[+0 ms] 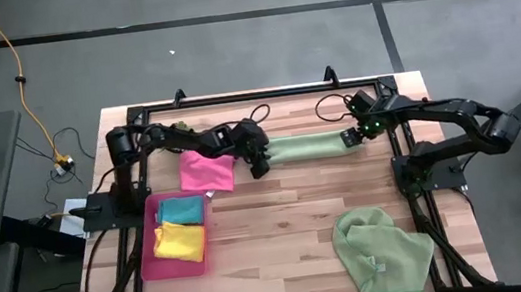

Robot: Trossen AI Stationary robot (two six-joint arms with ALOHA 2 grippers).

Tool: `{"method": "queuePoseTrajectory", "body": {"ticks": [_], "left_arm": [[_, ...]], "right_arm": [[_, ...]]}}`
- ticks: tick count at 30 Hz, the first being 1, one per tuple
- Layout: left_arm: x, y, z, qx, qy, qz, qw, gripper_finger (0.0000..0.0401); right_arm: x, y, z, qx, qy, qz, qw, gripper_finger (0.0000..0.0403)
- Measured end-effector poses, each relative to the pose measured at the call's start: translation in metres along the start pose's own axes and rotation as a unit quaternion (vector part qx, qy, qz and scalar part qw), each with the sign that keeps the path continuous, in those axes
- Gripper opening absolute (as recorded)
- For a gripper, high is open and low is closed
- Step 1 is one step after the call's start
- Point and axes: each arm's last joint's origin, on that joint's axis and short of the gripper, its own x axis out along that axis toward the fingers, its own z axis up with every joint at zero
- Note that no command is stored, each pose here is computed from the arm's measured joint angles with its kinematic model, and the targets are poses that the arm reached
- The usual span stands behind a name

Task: Fold microfiber towels
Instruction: Fold the top green microfiber towel

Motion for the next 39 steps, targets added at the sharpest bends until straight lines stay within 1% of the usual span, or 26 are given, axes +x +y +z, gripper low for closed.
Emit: {"method": "queuePoseTrajectory", "body": {"ticks": [5,8,9,12,16,18,21,23,28,32,39], "left_arm": [[0.008,-0.005,0.012,0.005,0.002,-0.004,1.000,0.0131],[0.008,-0.006,0.014,0.007,0.001,-0.005,1.000,0.0131],[0.007,-0.007,0.016,0.007,-0.001,-0.005,1.000,0.0131],[0.005,-0.003,0.024,0.011,-0.011,0.002,1.000,0.0131],[0.002,0.002,0.030,0.024,0.006,0.004,1.000,0.0131],[0.001,0.003,0.030,0.027,0.012,0.007,1.000,0.0131],[0.001,0.004,0.030,0.025,0.012,0.003,1.000,0.0131],[0.001,0.004,0.030,0.023,0.012,-0.003,1.000,0.0131],[-0.011,0.007,0.034,0.008,0.017,-0.001,1.000,0.0131],[-0.020,0.008,0.033,0.009,0.041,0.000,0.999,0.0131],[-0.022,0.010,0.027,0.008,0.074,0.000,0.997,0.0131]], "right_arm": [[-0.019,-0.005,0.005,0.004,-0.023,0.003,1.000,0.0222],[-0.028,-0.010,0.004,0.018,-0.018,0.021,0.999,0.0222],[-0.030,-0.012,0.003,0.022,-0.012,0.019,0.999,0.0222],[-0.034,-0.019,0.000,0.048,-0.004,0.008,0.999,0.0222],[-0.038,-0.026,0.001,0.091,-0.019,0.010,0.996,0.0222],[-0.041,-0.028,0.002,0.106,-0.025,0.020,0.994,0.0222],[-0.042,-0.026,0.002,0.121,-0.018,0.059,0.991,0.0222],[-0.041,-0.024,0.000,0.119,0.000,0.071,0.990,0.0222],[-0.028,-0.024,0.000,0.113,0.023,0.036,0.993,0.0222],[-0.016,-0.022,0.004,0.112,0.029,0.043,0.992,0.0222],[0.005,-0.021,0.006,0.100,0.081,0.022,0.991,0.0222]]}}
